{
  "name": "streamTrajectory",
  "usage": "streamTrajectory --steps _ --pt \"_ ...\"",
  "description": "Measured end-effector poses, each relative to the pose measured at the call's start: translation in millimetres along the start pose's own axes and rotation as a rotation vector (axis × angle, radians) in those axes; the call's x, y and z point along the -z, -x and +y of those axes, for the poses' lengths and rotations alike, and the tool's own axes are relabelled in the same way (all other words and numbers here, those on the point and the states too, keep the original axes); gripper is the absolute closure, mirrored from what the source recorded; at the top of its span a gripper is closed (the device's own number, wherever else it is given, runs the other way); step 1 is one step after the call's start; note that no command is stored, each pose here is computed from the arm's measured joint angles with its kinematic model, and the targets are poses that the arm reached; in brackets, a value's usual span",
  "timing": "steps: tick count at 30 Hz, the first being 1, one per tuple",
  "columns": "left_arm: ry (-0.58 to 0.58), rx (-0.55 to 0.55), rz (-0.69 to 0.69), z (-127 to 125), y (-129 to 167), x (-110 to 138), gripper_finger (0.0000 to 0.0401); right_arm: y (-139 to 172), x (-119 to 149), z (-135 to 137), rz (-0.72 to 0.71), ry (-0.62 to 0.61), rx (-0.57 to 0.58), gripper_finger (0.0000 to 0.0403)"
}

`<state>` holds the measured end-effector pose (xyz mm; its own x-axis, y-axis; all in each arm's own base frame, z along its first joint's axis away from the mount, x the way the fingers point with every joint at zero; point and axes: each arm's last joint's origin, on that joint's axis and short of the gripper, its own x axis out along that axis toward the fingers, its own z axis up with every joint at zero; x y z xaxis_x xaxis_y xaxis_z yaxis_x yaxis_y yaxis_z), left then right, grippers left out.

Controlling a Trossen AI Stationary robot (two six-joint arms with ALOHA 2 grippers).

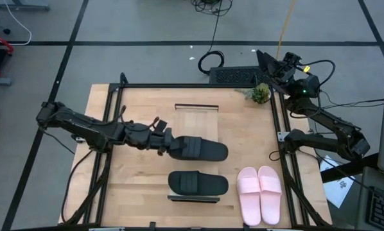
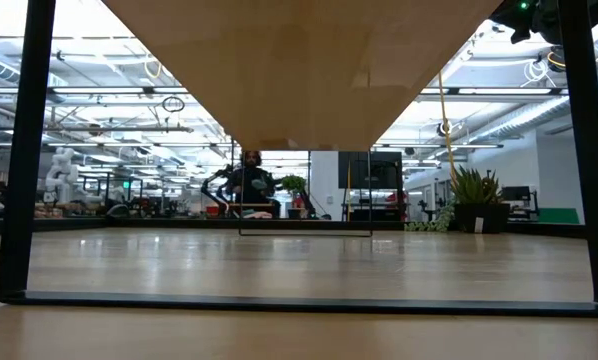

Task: Pick and place slides into the shelf
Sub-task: Put the black slipper on the shelf

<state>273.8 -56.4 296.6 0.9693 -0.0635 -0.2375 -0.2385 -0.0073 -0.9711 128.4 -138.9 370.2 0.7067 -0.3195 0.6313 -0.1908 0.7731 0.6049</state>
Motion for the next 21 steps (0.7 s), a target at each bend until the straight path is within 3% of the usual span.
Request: streamTrajectory --steps 13,21 --pt "0.004 -0.052 -0.001 30.7 -7.3 -8.6 0.0401 -0.1 0.4 0.1 0.008 -0.001 -0.003 0.0156" --pt "0.018 -0.014 0.027 40.9 -7.3 -9.5 0.0401 -0.1 1.0 0.2 0.025 -0.001 -0.008 0.0156"
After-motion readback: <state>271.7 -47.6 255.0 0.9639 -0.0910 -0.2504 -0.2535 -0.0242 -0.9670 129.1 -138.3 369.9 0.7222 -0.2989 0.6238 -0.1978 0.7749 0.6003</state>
